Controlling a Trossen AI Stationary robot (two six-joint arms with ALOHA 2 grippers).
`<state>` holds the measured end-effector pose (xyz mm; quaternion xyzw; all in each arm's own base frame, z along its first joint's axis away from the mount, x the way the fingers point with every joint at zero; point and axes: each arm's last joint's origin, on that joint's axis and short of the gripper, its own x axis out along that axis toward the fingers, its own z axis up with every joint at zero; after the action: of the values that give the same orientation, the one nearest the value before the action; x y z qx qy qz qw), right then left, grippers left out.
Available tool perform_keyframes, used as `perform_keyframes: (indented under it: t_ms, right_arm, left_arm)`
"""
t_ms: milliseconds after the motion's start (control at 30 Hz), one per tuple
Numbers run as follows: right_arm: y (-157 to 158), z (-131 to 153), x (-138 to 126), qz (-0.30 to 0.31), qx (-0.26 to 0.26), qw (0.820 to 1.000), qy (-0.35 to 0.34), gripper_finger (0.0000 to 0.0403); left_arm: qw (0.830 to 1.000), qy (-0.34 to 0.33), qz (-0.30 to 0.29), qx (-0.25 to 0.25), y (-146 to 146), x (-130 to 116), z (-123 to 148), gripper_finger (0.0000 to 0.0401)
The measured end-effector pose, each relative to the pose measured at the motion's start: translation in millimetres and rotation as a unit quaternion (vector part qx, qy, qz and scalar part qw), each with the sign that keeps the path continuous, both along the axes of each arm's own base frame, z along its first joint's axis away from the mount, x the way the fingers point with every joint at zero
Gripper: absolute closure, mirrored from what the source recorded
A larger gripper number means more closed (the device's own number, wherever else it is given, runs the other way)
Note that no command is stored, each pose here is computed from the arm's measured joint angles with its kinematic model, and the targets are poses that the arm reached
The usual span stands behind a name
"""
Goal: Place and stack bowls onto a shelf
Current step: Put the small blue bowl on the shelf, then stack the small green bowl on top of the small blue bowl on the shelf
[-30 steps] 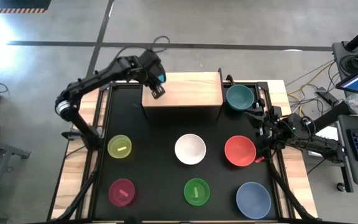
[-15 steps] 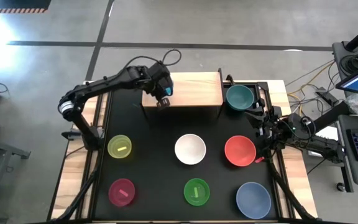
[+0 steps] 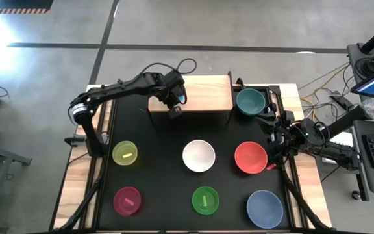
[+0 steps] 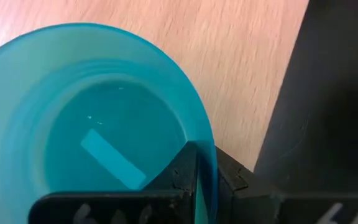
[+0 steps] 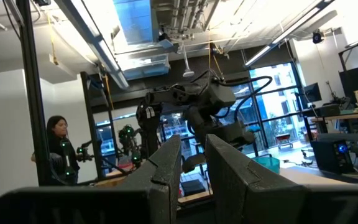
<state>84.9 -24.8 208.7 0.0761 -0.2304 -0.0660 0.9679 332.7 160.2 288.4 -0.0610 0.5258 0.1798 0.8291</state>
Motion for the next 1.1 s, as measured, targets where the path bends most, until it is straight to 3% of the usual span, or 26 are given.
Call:
perform_keyframes:
  t_ms: [233,633,833,967,1100]
  right_arm:
    - [0,0,0,0.000,-0.001,1.000,0.000,0.0337]
    - [0,0,0,0.011,0.021,1.000,-0.004,0.0337]
    - [0,2,-1,0.015,0.035,0.999,-0.016,0.0337]
    - [0,2,-1,0.031,0.064,0.997,-0.027,0.0337]
    - [0,3,-1,0.024,0.051,0.998,-0.026,0.0337]
  left_arm:
    - [1.000,-0.020,0.008,0.002,-5,-11,17,0.0393]
    - [1.000,-0.027,0.007,0.007,-6,-12,26,0.0304]
    - [0.998,-0.062,-0.007,0.020,-11,-8,53,0.0297]
    - [0.998,-0.066,-0.025,0.000,-19,-9,61,0.0297]
    - [0.997,-0.076,-0.029,-0.008,-31,-9,67,0.0297]
